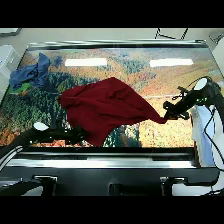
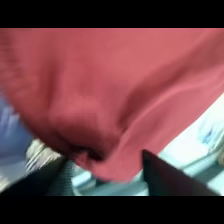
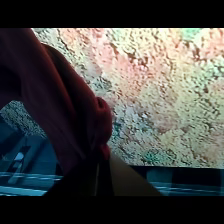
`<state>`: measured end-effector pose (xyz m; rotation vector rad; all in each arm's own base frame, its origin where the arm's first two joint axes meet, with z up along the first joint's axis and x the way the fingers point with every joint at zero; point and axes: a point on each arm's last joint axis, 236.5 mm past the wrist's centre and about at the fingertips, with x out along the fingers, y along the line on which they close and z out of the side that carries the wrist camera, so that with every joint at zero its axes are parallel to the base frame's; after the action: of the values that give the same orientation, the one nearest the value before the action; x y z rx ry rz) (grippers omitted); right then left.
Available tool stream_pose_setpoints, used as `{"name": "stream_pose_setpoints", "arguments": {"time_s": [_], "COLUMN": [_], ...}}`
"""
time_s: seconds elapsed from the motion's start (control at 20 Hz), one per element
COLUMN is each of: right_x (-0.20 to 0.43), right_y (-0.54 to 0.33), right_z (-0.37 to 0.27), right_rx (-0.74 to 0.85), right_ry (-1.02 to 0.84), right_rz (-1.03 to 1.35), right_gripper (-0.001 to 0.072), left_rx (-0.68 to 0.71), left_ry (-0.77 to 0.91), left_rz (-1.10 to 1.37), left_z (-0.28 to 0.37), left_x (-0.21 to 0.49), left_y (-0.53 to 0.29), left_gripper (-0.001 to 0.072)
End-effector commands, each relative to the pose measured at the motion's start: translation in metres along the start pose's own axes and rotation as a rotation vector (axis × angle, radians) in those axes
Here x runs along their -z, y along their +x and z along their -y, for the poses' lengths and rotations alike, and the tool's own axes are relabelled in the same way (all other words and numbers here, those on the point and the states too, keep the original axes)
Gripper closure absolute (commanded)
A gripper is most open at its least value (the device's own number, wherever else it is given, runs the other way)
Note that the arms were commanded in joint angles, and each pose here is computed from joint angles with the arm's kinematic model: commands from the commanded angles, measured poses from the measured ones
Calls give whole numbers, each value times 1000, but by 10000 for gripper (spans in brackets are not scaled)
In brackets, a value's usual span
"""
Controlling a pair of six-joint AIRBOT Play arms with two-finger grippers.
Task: Fold the clothes and pants, and hang the long-sleeved shirts on hangers.
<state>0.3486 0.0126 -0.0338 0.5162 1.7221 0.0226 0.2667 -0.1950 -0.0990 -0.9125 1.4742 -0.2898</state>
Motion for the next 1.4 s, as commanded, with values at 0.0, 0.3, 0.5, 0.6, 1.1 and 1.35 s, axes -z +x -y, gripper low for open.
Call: {"name": "stream_pose_setpoints", "arguments": {"time_s": [0.0,0.3,0.5,0.6,1.1,1.35], "right_x": [5,-39,-29,44,241,140], "right_y": [0,-100,-360,-475,-554,-446], "right_z": [-4,-68,-139,-147,-122,-100], "right_rx": [-15,-159,-225,-190,-131,-46], "right_ry": [-13,-168,-355,-410,-415,-301], "right_rz": [-21,363,1172,1531,1901,1395], "right_gripper": [677,678,677,677,677,678], "left_rx": [33,316,529,573,618,319], "left_ry": [-38,483,904,1100,1242,1079], "left_rz": [112,464,1097,1331,1647,1300], "left_z": [17,184,351,394,412,368], "left_x": [-9,-85,-37,44,156,17], "left_y": [20,-138,-432,-527,-613,-514], "left_gripper": [514,674,674,673,673,673]}}
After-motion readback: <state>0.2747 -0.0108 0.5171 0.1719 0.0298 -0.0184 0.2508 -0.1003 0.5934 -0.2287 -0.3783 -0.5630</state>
